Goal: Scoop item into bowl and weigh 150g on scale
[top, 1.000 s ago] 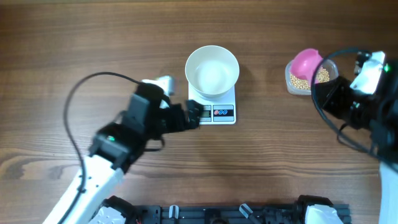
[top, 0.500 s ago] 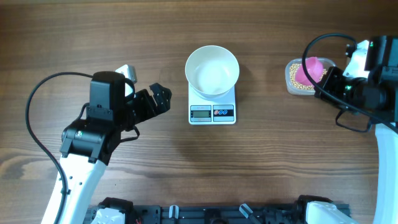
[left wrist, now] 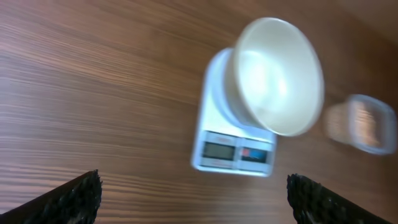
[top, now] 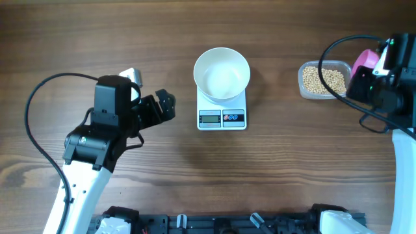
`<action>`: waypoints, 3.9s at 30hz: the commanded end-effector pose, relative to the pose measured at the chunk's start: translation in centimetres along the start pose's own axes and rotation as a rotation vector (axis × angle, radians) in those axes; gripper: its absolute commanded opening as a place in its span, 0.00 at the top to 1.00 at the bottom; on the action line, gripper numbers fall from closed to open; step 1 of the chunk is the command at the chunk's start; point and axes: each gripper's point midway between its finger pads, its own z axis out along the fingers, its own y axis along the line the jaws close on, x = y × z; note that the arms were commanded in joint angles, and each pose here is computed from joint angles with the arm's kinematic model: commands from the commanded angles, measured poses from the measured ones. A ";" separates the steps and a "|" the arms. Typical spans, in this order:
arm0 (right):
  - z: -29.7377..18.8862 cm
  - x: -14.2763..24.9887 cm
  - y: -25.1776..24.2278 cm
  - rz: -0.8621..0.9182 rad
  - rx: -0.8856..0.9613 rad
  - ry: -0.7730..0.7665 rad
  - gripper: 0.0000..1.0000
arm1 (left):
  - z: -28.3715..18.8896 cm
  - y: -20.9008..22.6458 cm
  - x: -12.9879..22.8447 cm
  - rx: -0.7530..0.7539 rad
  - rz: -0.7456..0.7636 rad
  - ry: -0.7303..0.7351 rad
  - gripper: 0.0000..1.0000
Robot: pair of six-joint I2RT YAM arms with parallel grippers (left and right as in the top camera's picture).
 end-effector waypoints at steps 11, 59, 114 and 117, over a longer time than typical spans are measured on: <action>2.0 -0.9 4.8 -0.368 -0.243 -0.056 0.95 | -0.7 4.2 -2.4 -0.252 0.055 -0.116 0.00; 11.3 0.9 2.4 -0.385 -0.034 0.190 0.96 | -0.6 4.3 -2.3 -0.255 0.055 -0.115 0.00; 2.9 3.8 8.3 -0.286 -0.485 0.187 0.96 | -0.6 4.3 -2.3 -0.255 0.055 -0.114 0.00; 2.8 4.1 8.2 -0.285 -0.484 0.203 0.96 | -0.6 4.3 -2.3 -0.255 0.055 -0.115 0.00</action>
